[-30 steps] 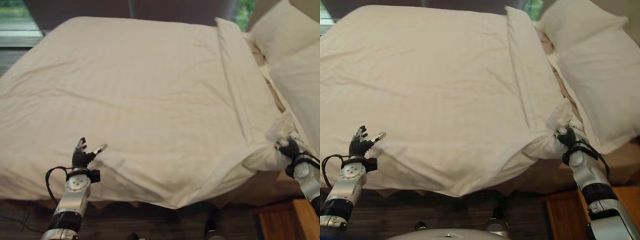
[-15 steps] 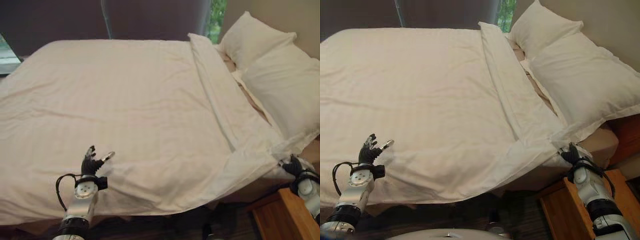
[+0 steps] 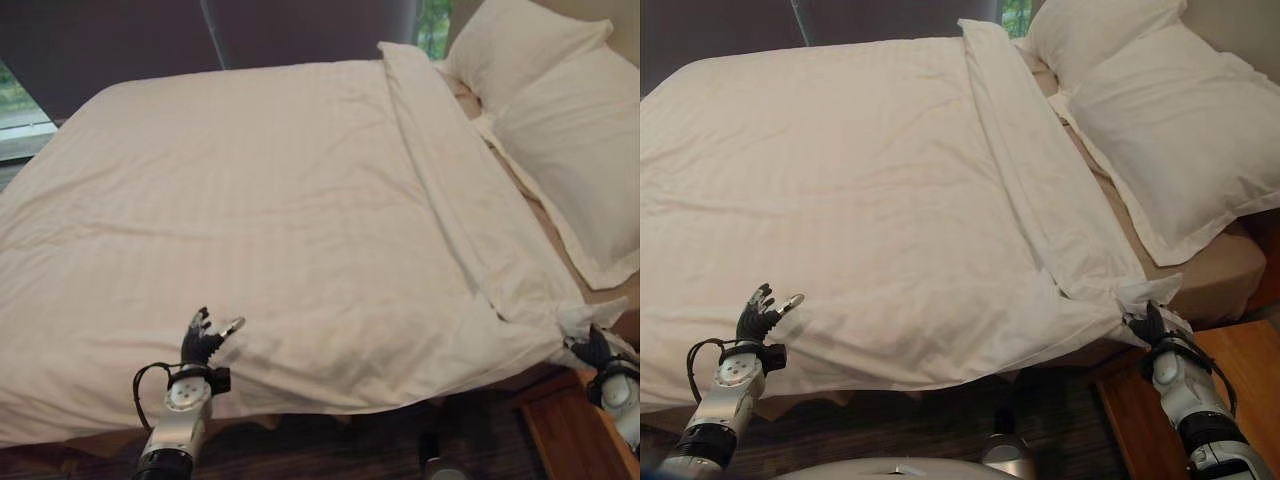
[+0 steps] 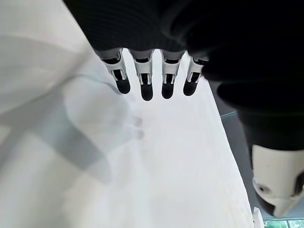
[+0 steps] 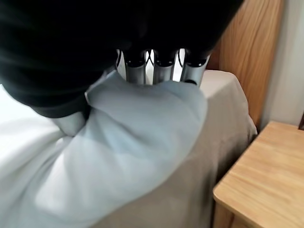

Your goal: Making the bed.

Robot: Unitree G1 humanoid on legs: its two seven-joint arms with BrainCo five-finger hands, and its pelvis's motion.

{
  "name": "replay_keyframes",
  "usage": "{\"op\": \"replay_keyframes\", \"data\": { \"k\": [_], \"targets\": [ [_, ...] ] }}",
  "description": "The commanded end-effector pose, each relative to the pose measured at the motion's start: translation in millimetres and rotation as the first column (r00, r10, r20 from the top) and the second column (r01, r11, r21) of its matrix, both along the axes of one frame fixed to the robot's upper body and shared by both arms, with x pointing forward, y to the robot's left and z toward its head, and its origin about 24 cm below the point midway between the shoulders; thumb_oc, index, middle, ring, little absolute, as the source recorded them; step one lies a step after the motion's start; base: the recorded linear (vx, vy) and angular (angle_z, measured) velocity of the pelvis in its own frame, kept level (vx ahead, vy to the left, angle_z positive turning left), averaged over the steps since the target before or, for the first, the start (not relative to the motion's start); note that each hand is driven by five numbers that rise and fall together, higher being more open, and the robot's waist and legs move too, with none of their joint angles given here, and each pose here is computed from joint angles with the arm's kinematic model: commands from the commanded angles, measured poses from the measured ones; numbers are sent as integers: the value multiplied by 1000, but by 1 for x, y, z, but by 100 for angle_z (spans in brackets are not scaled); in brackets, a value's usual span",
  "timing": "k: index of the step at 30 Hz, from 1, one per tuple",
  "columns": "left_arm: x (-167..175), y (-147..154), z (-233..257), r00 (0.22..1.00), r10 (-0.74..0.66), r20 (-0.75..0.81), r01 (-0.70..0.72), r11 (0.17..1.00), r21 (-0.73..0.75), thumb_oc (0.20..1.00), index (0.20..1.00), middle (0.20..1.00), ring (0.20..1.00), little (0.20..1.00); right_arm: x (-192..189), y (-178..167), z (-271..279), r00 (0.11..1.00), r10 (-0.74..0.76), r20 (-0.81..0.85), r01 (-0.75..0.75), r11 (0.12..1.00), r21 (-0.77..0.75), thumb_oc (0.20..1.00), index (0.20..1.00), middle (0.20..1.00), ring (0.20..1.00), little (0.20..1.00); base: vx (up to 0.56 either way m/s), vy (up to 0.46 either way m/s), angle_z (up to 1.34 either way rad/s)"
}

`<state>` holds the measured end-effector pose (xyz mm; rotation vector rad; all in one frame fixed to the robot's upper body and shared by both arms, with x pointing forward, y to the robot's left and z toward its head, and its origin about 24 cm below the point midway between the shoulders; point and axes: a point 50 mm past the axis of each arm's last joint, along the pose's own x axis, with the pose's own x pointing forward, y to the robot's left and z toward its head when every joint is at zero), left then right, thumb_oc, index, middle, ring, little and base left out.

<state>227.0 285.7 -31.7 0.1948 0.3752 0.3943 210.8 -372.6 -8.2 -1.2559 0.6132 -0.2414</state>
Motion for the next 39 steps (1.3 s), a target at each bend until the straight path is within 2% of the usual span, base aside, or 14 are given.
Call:
{"op": "replay_keyframes", "data": {
  "k": [1, 9, 12, 14, 20, 25, 26, 27, 28, 31, 39],
  "targets": [
    [24, 2, 20, 994, 20, 105, -23, 999, 28, 1000, 1000, 1000, 1000, 1000, -33, -43, 8, 980, -196, -45, 182, 959, -215, 200, 200, 200, 200, 200, -34, -74, 1],
    [22, -22, 4, 996, 24, 83, -21, 999, -34, 1000, 1000, 1000, 1000, 1000, -44, -63, 30, 966, -257, 32, 250, 896, -368, 200, 200, 200, 200, 200, -31, -12, -6],
    [24, -23, 5, 996, 24, 89, -21, 999, -35, 1000, 1000, 1000, 1000, 1000, -46, -67, 33, 961, -272, 40, 267, 885, -381, 200, 200, 200, 200, 200, -13, 1, -6],
    [28, -25, 7, 995, 17, 100, -14, 999, -38, 1000, 1000, 1000, 1000, 1000, -58, -79, 35, 942, -336, 22, 316, 860, -400, 200, 200, 200, 200, 200, 0, 0, 0],
    [31, -35, 7, 994, -13, 112, 19, 998, -57, 1000, 1000, 1000, 1000, 1000, -74, -77, 14, 920, -388, -54, 345, 868, -357, 200, 200, 200, 200, 200, 1, -4, 1],
    [34, -41, 11, 990, -41, 136, 48, 997, -55, 1000, 1000, 1000, 1000, 1000, -93, -60, -20, 900, -410, -150, 355, 888, -292, 200, 200, 200, 200, 200, -9, -30, 2],
    [33, -43, 10, 990, -44, 133, 52, 997, -55, 1000, 1000, 1000, 1000, 1000, -101, -56, -29, 887, -424, -182, 366, 886, -284, 639, 639, 639, 639, 639, -15, 12, 18],
    [31, -43, 9, 991, -45, 129, 52, 997, -56, 1000, 1000, 1000, 1000, 1000, -108, -52, -37, 878, -431, -208, 371, 887, -274, 862, 862, 862, 862, 862, -10, 15, 22],
    [30, -42, 9, 991, -44, 130, 51, 997, -53, 1000, 1000, 1000, 1000, 1000, -118, -45, -47, 863, -446, -240, 388, 887, -251, 1000, 1000, 1000, 1000, 1000, 2, 23, 21],
    [22, -40, 6, 992, -36, 123, 44, 997, -61, 1000, 1000, 1000, 1000, 1000, -151, -31, -70, 790, -519, -326, 483, 854, -190, 1000, 1000, 1000, 1000, 1000, -2, 68, 9],
    [17, -35, 7, 991, -18, 130, 28, 997, -75, 1000, 1000, 1000, 1000, 1000, -196, -16, -90, 658, -609, -443, 614, 774, -153, 1000, 1000, 1000, 1000, 1000, -24, 114, 2]
  ]
}}
